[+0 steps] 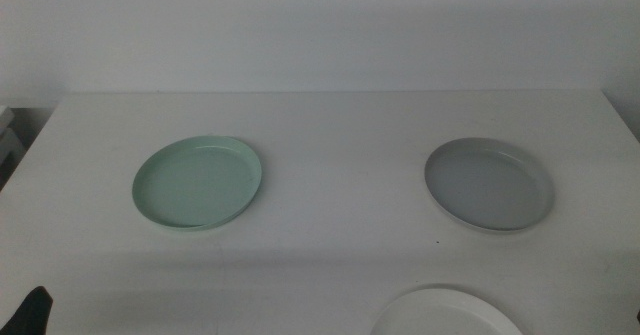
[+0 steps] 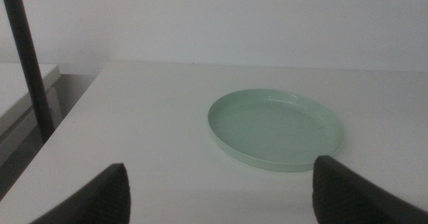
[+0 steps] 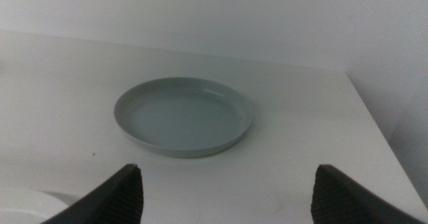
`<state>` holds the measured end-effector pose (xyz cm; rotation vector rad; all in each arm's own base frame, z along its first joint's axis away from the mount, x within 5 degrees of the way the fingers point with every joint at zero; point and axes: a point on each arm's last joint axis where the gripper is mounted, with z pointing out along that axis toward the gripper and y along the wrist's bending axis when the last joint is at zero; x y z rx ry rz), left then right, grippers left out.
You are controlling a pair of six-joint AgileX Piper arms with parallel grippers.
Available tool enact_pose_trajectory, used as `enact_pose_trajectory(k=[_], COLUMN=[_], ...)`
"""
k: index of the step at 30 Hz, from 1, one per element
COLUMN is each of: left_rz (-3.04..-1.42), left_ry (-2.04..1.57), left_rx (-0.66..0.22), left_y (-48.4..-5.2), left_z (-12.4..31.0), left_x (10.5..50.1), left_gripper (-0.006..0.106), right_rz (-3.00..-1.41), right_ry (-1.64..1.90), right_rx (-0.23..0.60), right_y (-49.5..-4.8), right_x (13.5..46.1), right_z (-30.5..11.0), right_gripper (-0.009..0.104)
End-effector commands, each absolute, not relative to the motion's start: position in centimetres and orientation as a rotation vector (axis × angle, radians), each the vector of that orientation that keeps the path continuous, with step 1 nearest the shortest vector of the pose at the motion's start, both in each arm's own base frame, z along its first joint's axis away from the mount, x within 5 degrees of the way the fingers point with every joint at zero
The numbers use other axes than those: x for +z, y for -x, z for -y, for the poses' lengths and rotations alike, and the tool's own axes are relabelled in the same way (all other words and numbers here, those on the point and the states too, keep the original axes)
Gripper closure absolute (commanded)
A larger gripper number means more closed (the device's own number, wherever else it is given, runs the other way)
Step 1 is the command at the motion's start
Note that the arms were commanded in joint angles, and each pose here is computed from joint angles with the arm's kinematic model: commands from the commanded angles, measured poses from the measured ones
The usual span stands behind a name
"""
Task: Stack the three bowls on top of each other.
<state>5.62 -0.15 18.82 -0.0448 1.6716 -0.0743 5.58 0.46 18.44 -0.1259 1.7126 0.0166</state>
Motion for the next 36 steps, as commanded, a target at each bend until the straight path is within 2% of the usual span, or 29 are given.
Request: enact_pose_trajectory(k=[1,7,14,19,20,21,25,28,32,36], left_rz=[-1.587,-1.587,-1.587,-1.587,-1.587,-1.587,-1.587,-1.587,-1.587,-1.587], left_ry=[0.060,0.060,0.060,0.060,0.060,0.060,0.060,0.060,0.060,0.060], left_rx=[-0.097,-0.097,-0.097,-0.097,-0.097,-0.097,-0.097,-0.097,-0.097,-0.097], left_y=[-5.6,-5.6,-5.6,-5.6,-5.6,-5.6,-5.6,-5.6,-5.6,-5.6], left_z=[0.2,0.2,0.2,0.2,0.2,0.2,0.2,0.2,0.2,0.2], left_x=[19.4,19.4,19.4,19.4,19.4,19.4,19.4,19.4,19.4,19.4], left_gripper=[0.010,0.010,0.010,0.010,0.010,0.010,0.010,0.010,0.010,0.010], right_rz=[-1.601,-1.717,-1.772,-1.956,-1.979,-2.005,-2.260,-2.395,-2.476,-2.568], right_ry=[0.126,0.132,0.124,0.118,0.136,0.131,0.025,-0.024,-0.068,-0.083], right_rx=[0.006,-0.003,0.015,0.063,0.052,0.067,0.261,0.347,0.398,0.393], right_y=[-5.3,-5.1,-6.4,-7.5,-7.8,-8.2,-9.0,-9.9,-11.5,-13.3], right_x=[20.6,24.1,28.9,31.2,31.5,31.9,32.7,33.3,33.6,32.5], right_z=[-0.4,-0.3,-0.5,-0.8,-0.9,-1.0,-2.0,-2.6,-3.0,-3.1], right_gripper=[0.029,0.029,0.029,0.029,0.029,0.029,0.029,0.029,0.029,0.029])
